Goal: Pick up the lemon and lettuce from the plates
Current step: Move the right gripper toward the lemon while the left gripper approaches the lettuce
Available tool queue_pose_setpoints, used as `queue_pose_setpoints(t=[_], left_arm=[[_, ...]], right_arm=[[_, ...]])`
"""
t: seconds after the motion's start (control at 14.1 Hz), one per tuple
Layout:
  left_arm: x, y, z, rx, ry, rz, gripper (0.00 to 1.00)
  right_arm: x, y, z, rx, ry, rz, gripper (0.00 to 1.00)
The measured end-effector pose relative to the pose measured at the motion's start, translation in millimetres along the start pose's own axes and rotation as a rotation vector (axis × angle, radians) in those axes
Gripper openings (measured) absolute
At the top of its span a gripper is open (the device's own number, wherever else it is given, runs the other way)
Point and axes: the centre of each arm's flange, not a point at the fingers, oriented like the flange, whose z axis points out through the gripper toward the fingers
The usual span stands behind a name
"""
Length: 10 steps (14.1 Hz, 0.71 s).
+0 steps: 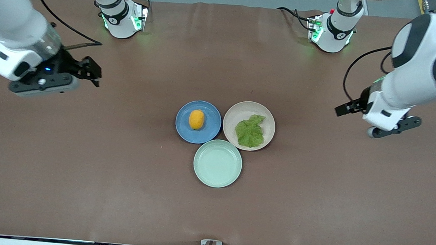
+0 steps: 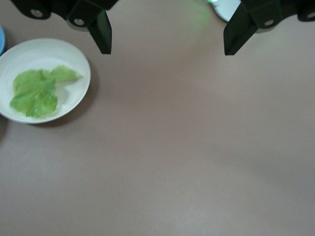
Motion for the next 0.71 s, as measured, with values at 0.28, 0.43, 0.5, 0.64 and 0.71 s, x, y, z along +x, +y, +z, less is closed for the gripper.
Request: queue_pose_setpoints(t=[0.28, 0.43, 0.5, 0.64, 0.71], left_arm=[[-17.8, 57.0, 50.8, -0.005, -0.012, -0.232, 1.0], [-26.3, 83.9, 70.3, -0.012, -0.014, -0.327, 1.0], [-29.6, 94.8, 80.3, -0.016, -0.016, -0.37, 0.99], [-36.1, 116.3, 102.5, -0.031, -0.018, -0.479, 0.99], [-40.6, 128.9, 114.3, -0.047, -0.016, -0.546, 0.99]], right_arm=[[16.8, -76.4, 44.1, -0.018, -0.057, -0.047, 1.0], [31.9, -115.8, 79.4, 0.008, -0.05, -0.068, 1.0], [36.7, -133.3, 101.9, 0.051, -0.054, -0.047, 1.0], [39.0, -158.2, 143.7, 0.104, -0.051, 0.037, 1.0], [35.6, -172.9, 162.3, 0.109, -0.041, 0.077, 1.0]])
